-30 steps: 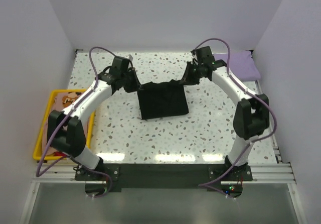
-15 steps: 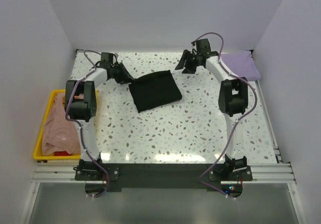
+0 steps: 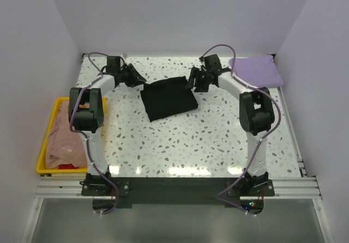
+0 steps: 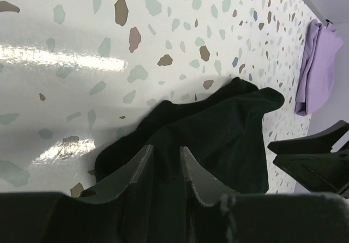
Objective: Fold and stack the t-shirts
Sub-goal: Fold the tshirt
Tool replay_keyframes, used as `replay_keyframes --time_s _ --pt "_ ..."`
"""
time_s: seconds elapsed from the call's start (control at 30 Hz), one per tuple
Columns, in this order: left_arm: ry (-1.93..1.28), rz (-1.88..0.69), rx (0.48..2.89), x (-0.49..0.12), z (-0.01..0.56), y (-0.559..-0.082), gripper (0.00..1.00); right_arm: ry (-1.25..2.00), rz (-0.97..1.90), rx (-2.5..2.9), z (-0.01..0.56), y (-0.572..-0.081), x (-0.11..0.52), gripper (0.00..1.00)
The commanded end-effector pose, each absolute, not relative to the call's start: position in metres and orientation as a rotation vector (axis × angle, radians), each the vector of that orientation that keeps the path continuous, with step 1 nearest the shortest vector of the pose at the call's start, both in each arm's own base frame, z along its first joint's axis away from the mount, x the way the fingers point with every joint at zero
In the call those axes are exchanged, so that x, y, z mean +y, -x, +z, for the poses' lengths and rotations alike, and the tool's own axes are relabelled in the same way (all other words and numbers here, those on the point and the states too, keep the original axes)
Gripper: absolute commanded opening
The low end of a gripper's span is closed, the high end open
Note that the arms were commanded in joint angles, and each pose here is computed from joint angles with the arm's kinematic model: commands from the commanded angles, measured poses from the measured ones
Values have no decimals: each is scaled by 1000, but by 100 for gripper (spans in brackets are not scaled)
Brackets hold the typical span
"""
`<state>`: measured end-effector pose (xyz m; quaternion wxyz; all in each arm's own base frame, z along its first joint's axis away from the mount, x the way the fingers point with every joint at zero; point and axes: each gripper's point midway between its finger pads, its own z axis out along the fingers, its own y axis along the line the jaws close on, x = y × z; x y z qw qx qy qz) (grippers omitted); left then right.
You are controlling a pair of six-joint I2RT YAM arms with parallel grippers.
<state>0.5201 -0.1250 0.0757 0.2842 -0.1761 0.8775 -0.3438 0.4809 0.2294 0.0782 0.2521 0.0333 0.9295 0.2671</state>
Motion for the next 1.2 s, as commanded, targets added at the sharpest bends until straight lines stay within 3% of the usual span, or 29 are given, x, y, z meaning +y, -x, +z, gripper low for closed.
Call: replay_keyframes --time_s 0.0,0.13,0.23,0.47,0.7,1.17 --pt "419 -965 2257 -127 106 -535 31 -1 652 2441 86 -499 235 61" --pt "469 -905 2284 -120 104 -529 30 68 538 2474 77 -496 240 62" --pt "538 -777 2272 -103 110 -518 45 88 428 2492 71 -489 239 65" --pt "664 -669 2257 -86 112 -482 61 156 331 2555 46 -457 247 75" --pt "630 -707 2373 -122 65 -435 61 161 230 2656 28 -419 239 75" --pt "407 -881 2477 -216 51 -337 57 81 314 2737 25 -299 191 74"
